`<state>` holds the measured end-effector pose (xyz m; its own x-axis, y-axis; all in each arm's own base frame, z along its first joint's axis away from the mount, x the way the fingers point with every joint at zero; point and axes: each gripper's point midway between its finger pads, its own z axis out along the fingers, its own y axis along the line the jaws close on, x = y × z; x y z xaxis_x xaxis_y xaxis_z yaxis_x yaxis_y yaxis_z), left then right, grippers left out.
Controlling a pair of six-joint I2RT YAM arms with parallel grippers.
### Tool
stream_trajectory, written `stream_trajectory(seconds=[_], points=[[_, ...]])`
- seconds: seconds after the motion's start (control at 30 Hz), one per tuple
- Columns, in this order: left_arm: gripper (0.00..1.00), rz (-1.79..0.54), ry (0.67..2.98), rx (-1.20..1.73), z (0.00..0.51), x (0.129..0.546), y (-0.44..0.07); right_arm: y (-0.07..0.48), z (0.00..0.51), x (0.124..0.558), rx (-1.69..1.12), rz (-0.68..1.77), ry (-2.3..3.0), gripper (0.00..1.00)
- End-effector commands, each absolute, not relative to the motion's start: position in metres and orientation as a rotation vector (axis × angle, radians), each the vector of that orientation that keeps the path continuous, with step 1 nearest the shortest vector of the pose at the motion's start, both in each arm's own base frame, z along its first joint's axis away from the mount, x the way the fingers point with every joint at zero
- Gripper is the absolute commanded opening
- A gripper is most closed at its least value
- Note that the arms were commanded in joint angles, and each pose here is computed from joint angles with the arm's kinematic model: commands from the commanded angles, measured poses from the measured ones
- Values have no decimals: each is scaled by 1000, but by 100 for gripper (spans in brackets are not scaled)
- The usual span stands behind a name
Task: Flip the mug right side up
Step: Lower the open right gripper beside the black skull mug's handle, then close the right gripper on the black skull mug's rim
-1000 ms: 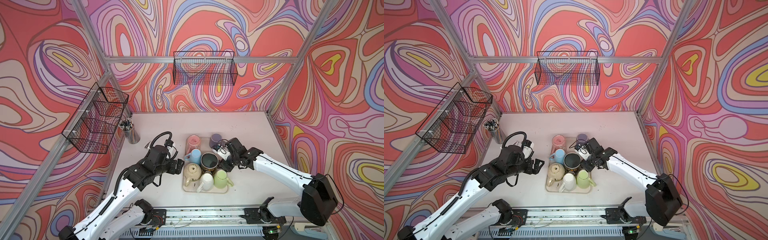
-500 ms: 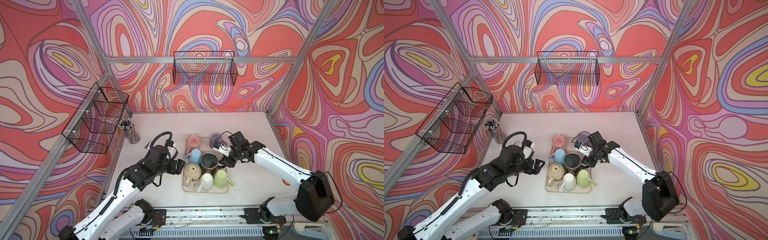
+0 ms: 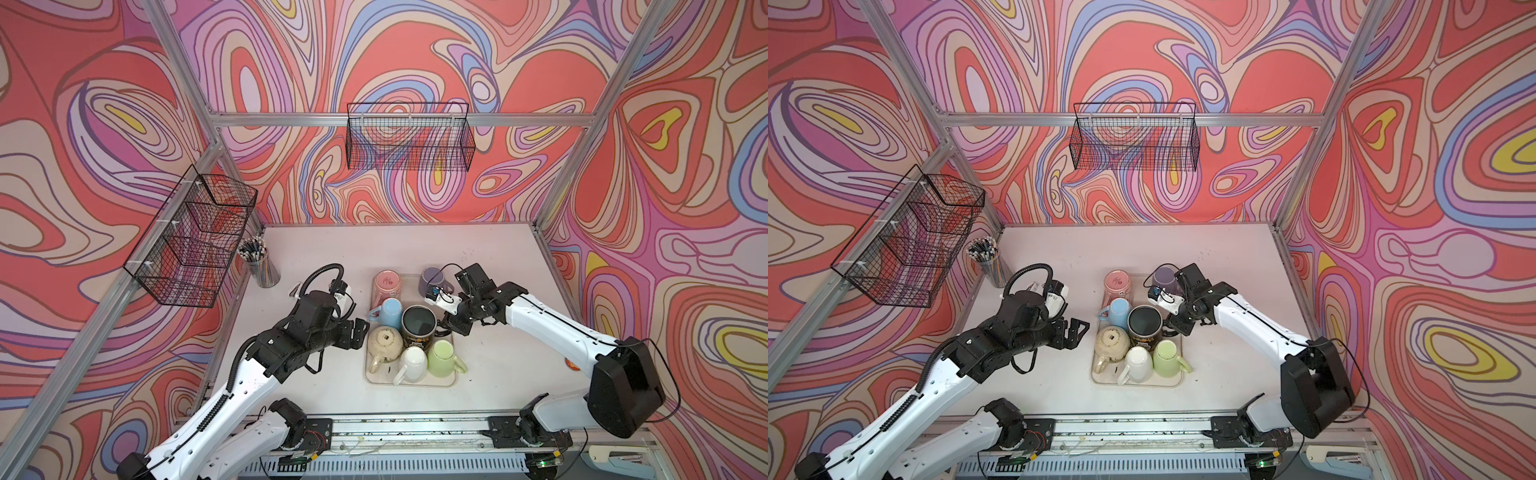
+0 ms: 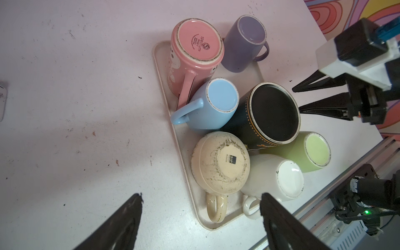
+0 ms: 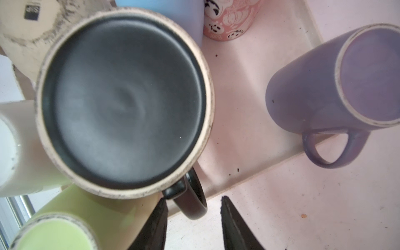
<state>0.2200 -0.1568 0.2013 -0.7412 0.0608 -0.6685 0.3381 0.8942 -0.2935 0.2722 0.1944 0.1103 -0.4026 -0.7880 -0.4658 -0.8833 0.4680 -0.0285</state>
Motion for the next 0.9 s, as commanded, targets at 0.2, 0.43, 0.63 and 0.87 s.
stream_trajectory(seconds=[0.2, 0.43, 0.63, 0.87], points=[[88, -512, 2368, 303, 197, 219, -156, 203, 103, 276, -1441, 349, 2251, 43], [88, -513, 2372, 304, 197, 219, -157, 207, 91, 271, -1517, 387, 2226, 42], [88, -516, 2370, 308, 197, 219, -157, 207, 78, 269, -1562, 400, 2246, 42], [88, -512, 2366, 307, 198, 218, -156, 208, 76, 270, -1566, 400, 2234, 35]])
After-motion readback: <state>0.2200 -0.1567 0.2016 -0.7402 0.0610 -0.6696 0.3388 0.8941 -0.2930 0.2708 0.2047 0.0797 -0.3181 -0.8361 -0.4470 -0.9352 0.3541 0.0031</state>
